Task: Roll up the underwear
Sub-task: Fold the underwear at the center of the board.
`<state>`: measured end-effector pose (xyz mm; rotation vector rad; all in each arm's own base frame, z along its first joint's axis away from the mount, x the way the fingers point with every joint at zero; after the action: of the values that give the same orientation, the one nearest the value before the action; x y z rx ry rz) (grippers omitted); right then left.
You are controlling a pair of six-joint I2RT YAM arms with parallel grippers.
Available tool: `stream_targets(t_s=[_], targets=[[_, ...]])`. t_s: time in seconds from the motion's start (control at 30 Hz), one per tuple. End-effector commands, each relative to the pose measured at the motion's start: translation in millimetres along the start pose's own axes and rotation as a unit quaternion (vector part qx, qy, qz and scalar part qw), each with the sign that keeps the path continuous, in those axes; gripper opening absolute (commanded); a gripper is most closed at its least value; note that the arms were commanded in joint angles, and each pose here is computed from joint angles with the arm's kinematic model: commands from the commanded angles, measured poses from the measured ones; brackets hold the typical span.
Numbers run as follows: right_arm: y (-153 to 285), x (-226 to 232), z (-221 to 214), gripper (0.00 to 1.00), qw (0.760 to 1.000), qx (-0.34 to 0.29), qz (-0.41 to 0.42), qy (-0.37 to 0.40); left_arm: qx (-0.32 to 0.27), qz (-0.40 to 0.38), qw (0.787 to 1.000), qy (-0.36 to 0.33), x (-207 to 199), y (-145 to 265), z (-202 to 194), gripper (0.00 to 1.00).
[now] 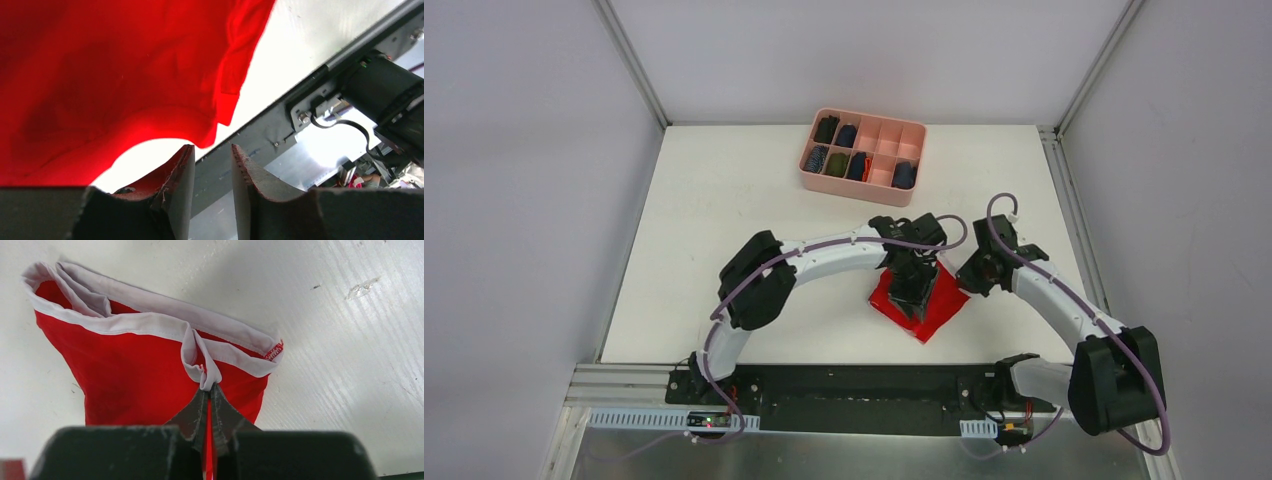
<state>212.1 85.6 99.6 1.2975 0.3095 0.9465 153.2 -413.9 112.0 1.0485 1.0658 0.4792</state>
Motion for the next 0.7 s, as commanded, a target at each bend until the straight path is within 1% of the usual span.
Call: stream_targets(t_s=[0.0,0.13,0.27,0.3,0.33,0.37,0.4,0.47,0.57,0.67], targets=[[1.6,-1.3,1.4,0.0,1.0,-0.002,0.008,0.004,-0.045,-0.034,0.998,-0.015,-25.1,57.9,-4.7,0.33],[5.9,-0.7,4.3,0.0,1.0,-0.01,0.012,0.006,-0.06,-0.036,0.998,0.004,-15.8,82.3,-11.9,0.33],[5.5,-4.4,7.3,0.01,1.0,-0.019,0.002,0.013,-0.076,-0.02,0.996,0.036,8.4,95.0,-13.2,0.32],[6.8,-3.3,7.9,0.07,1.0,-0.019,0.004,0.015,-0.079,-0.014,0.996,0.043,14.3,96.4,-12.6,0.31],[9.0,-1.4,8.3,0.15,1.0,-0.018,0.011,0.016,-0.083,-0.01,0.995,0.05,20.0,97.6,-11.3,0.31],[13.0,1.0,8.6,0.26,1.0,-0.016,0.018,0.017,-0.085,-0.007,0.995,0.055,24.4,99.2,-10.2,0.3],[18.3,3.8,9.7,0.32,0.999,-0.018,0.027,0.017,-0.087,-0.004,0.994,0.059,28.8,100.4,-9.1,0.3],[30.1,7.5,11.9,0.42,0.999,-0.022,0.042,0.014,-0.094,0.007,0.993,0.073,39.0,101.4,-6.0,0.3],[46.1,5.6,9.6,0.49,0.998,-0.022,0.052,-0.001,-0.106,0.024,0.989,0.098,52.4,103.2,-1.3,0.3],[55.2,3.3,-1.6,0.49,0.996,-0.006,0.079,-0.035,-0.113,0.045,0.985,0.126,66.9,100.4,3.8,0.3]])
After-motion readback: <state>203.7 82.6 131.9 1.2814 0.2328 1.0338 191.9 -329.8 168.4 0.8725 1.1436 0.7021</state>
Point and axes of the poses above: each gripper's point midway between its finger pads, its own y axis back along the fingers, its own x axis along the line the jaws close on, z = x × y, the point moved 5 cm from there along y, back along the fingers, and after that the axes turned 2 degrees about -y, right-handed, at the moved point
